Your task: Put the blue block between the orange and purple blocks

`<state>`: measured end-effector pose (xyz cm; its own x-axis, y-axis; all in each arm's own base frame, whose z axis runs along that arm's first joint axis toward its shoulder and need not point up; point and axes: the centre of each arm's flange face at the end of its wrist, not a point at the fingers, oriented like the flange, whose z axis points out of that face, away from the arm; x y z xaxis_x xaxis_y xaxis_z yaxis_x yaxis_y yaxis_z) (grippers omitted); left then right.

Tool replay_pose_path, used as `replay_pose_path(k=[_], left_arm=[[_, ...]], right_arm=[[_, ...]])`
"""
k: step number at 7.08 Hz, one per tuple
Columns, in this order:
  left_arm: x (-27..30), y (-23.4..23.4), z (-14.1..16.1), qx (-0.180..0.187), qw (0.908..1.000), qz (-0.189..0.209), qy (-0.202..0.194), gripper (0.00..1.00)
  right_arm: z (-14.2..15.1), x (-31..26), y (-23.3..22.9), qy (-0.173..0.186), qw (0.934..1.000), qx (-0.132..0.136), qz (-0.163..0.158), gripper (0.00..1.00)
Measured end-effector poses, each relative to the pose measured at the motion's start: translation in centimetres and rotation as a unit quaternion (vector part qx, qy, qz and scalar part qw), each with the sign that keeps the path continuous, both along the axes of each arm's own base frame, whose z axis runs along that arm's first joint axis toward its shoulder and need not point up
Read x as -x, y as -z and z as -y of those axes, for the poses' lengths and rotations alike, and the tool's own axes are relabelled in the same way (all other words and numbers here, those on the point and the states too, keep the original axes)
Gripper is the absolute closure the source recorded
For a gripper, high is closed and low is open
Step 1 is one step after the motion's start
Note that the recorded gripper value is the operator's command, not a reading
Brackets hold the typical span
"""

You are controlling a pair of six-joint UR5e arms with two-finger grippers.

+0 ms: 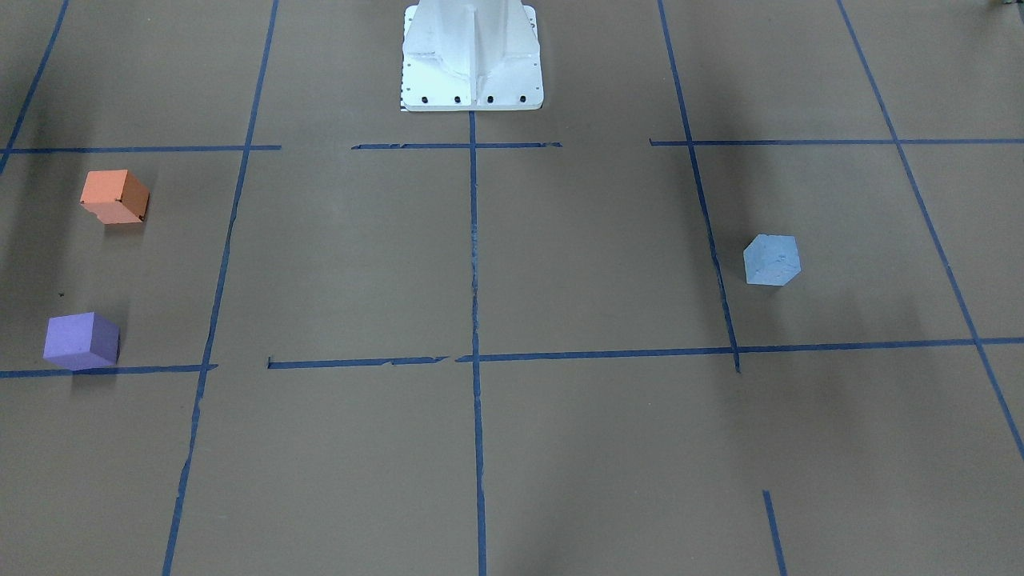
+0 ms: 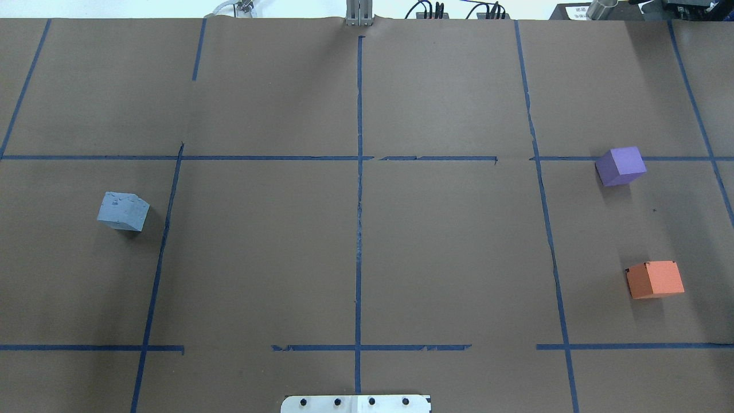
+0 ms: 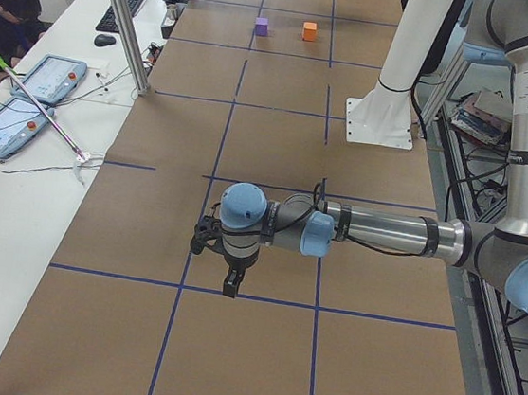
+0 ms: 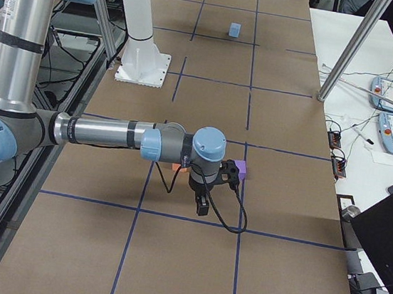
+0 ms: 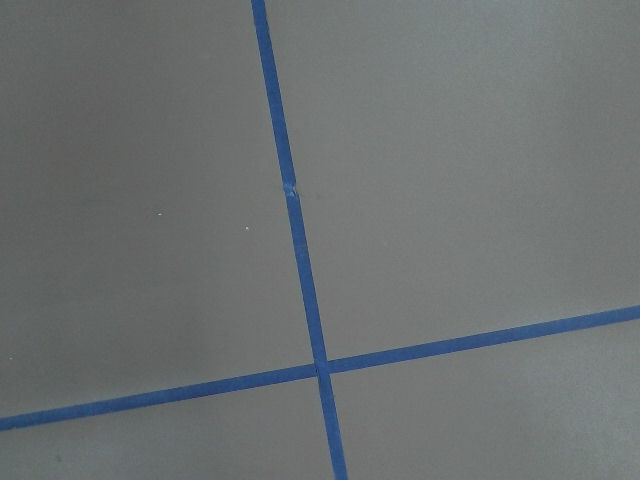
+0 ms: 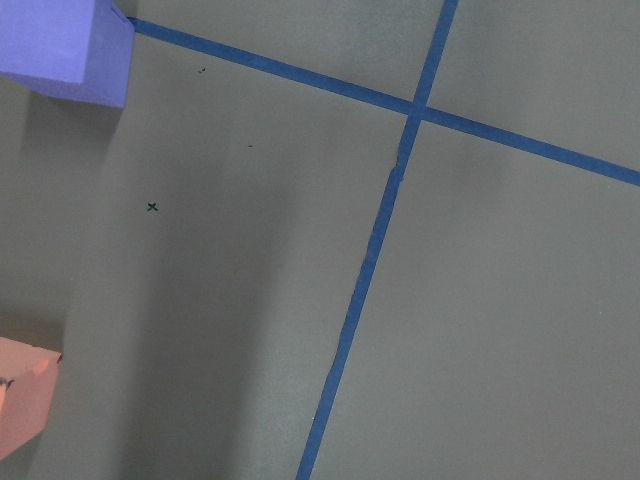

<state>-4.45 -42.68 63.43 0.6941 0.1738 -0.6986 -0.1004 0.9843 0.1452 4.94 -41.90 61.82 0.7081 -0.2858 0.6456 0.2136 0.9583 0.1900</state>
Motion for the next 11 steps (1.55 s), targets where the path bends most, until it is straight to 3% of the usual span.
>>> replay_pose_path(k=[4, 7, 8, 9, 11], left_arm=[[-0.2, 0.2, 0.5, -0.005, 1.0000, 0.005, -0.003, 0.00], [-1.1, 5.6, 7.3, -0.072, 0.9974, 0.007, -0.001, 0.00], [-2.6, 7.6, 8.9, -0.080, 0.9968, 0.000, 0.009, 0.00], [-6.6, 9.3, 9.6, -0.078, 0.9968, -0.013, 0.014, 0.00], [-17.7, 11.2, 8.6, -0.038, 0.9985, -0.040, 0.005, 0.00]], right_arm=[[0.0, 0.0, 0.0, 0.000, 1.0000, -0.001, 0.000, 0.00], [0.1, 0.0, 0.1, 0.000, 1.0000, -0.001, 0.000, 0.00], [0.1, 0.0, 0.1, 0.000, 1.0000, -0.002, 0.000, 0.00], [0.1, 0.0, 0.1, 0.000, 1.0000, -0.002, 0.000, 0.00], [0.1, 0.0, 0.2, 0.000, 1.0000, -0.003, 0.000, 0.00]])
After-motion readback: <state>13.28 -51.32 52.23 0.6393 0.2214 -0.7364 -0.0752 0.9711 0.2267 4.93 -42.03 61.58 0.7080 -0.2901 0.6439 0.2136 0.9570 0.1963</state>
